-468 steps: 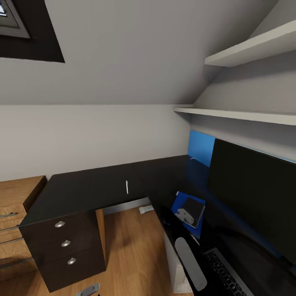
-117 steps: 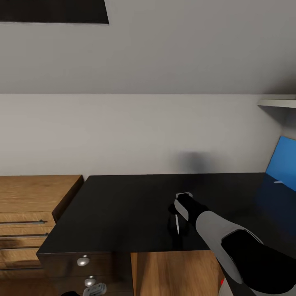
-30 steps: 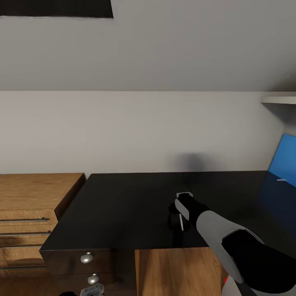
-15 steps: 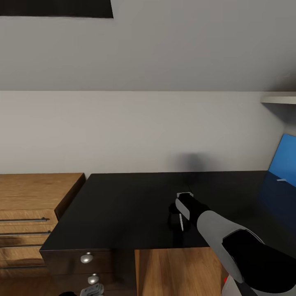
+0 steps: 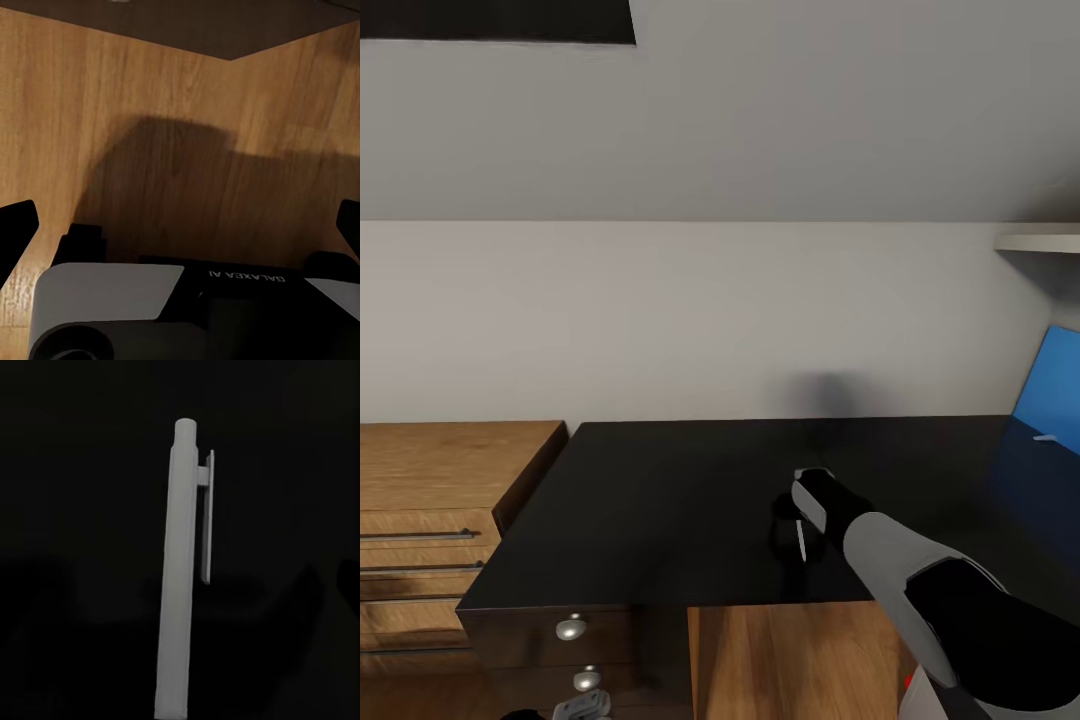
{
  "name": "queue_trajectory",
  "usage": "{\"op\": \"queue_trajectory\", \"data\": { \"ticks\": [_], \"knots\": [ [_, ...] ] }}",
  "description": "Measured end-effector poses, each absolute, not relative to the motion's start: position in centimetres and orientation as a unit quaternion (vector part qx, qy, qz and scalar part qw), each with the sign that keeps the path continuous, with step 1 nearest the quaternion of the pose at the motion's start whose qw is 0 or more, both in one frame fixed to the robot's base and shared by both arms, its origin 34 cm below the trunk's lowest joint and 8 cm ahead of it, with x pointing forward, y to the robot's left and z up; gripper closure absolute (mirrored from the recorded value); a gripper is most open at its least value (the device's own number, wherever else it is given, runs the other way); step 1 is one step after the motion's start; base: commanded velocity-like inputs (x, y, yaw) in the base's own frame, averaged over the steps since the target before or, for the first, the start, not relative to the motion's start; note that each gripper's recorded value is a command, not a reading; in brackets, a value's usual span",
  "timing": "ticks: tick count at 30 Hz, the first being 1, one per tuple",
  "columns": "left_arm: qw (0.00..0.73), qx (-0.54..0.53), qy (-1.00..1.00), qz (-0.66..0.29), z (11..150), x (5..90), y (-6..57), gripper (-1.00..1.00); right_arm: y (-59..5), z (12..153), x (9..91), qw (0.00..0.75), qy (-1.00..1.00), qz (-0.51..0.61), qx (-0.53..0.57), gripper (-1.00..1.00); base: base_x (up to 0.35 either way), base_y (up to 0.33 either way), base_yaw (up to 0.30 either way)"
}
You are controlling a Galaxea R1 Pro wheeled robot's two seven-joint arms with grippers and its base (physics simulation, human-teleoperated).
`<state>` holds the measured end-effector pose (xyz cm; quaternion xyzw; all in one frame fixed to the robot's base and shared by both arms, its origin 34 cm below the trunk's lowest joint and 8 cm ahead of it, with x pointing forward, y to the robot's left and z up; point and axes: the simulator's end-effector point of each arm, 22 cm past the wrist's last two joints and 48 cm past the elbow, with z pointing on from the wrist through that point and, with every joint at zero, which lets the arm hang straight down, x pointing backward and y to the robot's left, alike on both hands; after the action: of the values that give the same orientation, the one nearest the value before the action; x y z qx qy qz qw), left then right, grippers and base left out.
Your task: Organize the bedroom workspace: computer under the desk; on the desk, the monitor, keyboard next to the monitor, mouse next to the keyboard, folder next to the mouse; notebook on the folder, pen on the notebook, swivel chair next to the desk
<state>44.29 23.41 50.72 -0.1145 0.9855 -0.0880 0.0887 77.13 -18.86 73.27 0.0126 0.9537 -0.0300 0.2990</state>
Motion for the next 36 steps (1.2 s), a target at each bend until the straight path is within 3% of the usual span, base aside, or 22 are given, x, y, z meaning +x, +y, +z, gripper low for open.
{"op": "queue_trajectory", "data": {
  "ticks": [16,17,36],
  "knots": [
    [0.089,-0.114,0.986,-0.088,50.71,44.28,23.43,-1.00,-19.50,73.22,77.13,0.297,0.954,-0.027,0.022,-1.00,0.000,0.000,0.000],
    [0.089,-0.114,0.986,-0.088,50.71,44.28,23.43,-1.00,-19.50,73.22,77.13,0.297,0.954,-0.027,0.022,1.00,0.000,0.000,0.000],
    [0.088,-0.114,0.986,-0.089,50.71,44.26,23.28,-1.00,-19.48,73.25,77.15,0.298,0.954,-0.030,0.019,1.00,0.000,0.000,0.000]
  ]
}}
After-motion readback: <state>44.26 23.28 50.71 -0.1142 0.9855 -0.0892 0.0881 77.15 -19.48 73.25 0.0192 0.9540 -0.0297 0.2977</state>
